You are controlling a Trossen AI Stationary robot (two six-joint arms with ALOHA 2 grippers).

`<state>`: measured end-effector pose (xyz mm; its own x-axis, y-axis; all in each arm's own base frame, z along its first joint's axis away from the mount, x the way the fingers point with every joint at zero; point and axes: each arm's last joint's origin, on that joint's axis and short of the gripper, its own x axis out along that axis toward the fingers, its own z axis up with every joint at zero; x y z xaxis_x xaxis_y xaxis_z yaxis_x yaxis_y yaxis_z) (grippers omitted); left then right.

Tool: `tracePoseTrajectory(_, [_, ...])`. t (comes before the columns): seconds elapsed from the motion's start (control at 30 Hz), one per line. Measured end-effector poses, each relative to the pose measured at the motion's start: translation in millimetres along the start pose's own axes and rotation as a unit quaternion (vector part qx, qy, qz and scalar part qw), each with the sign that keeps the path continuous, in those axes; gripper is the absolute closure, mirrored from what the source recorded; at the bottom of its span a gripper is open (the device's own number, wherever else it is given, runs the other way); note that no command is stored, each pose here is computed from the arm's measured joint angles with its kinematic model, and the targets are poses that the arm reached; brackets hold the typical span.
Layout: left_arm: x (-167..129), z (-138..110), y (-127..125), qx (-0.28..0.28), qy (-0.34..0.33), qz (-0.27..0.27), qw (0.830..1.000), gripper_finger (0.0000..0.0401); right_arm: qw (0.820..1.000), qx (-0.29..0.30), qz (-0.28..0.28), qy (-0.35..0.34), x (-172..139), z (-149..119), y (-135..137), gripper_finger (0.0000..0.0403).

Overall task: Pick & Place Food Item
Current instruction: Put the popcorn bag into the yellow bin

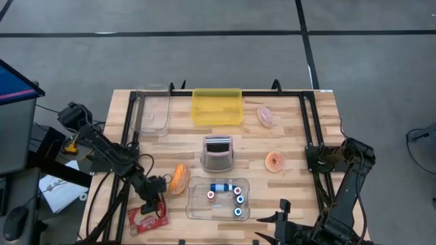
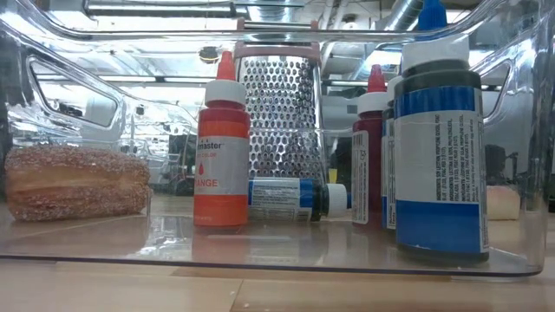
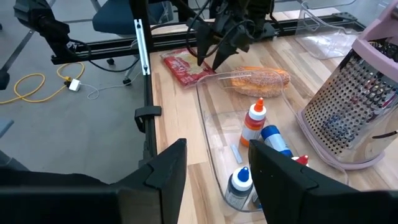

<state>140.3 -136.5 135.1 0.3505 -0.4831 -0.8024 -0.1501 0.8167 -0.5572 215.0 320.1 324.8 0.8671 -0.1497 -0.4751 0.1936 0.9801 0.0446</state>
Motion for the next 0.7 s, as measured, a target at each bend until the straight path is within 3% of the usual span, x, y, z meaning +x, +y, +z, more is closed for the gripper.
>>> tracePoseTrajectory(0.27, [11.7,0.7,5.0,0.009,-0.009,0.044,0.999,0.0160,1.000,-0.002,0.000,0.000,0.0,0.0,-0.1,0.0239])
tracePoseTrajectory(0.53, [12.2,5.0,3.9,0.018,-0.022,0.030,0.999,0.0160,1.000,-0.002,0.000,0.000,0.0,-0.1,-0.1,0.0239])
tracePoseTrajectory(0.7, [5.5,10.2,6.0,0.027,-0.064,0.043,0.997,0.0160,1.000,-0.003,0.000,0.001,0.0,-0.1,-0.1,0.0239])
